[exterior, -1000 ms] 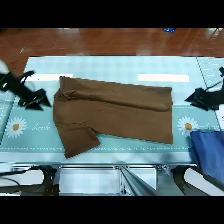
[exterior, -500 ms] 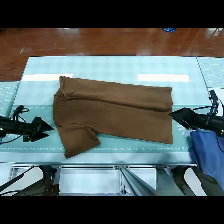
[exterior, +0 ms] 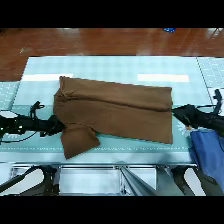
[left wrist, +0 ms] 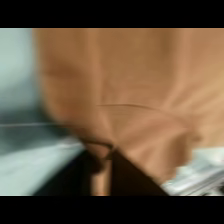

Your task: Fold the shirts.

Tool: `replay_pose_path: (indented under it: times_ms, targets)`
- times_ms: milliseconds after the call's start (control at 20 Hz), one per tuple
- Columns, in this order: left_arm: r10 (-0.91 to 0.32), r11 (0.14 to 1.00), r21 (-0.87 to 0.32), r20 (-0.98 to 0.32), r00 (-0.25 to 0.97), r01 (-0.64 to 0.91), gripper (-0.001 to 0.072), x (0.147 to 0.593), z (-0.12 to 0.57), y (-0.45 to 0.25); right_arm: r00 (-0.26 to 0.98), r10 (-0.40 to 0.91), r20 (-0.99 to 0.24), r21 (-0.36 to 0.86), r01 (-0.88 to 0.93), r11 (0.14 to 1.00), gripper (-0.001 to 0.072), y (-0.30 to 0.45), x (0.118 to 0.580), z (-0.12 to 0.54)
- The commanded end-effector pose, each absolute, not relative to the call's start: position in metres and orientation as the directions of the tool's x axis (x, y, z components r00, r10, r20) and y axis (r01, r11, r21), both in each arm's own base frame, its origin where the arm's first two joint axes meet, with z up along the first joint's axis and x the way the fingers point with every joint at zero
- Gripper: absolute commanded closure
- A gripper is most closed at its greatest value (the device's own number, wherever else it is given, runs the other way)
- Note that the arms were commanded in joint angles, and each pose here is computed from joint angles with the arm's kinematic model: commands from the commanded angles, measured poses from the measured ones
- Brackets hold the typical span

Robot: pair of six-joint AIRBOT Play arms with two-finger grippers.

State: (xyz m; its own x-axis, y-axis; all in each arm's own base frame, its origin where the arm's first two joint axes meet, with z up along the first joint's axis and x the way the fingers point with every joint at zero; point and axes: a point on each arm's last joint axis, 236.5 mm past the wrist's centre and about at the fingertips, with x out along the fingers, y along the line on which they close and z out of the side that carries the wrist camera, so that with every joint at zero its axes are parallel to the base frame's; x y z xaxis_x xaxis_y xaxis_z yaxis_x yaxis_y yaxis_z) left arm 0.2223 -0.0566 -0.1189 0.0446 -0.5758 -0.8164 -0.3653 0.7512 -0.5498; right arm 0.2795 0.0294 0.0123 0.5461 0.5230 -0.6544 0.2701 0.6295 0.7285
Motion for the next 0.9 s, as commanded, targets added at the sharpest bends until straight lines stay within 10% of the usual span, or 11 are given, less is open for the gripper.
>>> replay_pose_path:
  times_ms: [0, 300, 850]
  targets:
    - [-0.554, 0.817, -0.527, -0.829, -0.069, -0.235, 0.0683, 0.207, -0.117, -0.061, 0.505, 0.396, -0.767, 0.611, 0.387, 0.691, 0.0301, -0.024, 0.258, 0.006]
    - [-0.577, 0.798, -0.565, -0.816, 0.002, -0.21, 0.0683, 0.237, -0.095, -0.061, 0.083, 0.421, -0.903, 0.376, 0.624, 0.685, 0.0301, -0.006, 0.147, -0.08]
    - [-0.579, 0.797, -0.566, -0.816, 0.003, -0.209, 0.0683, 0.237, -0.095, -0.062, 0.079, 0.545, -0.834, 0.484, 0.58, 0.655, 0.0301, 0.047, 0.191, -0.113]
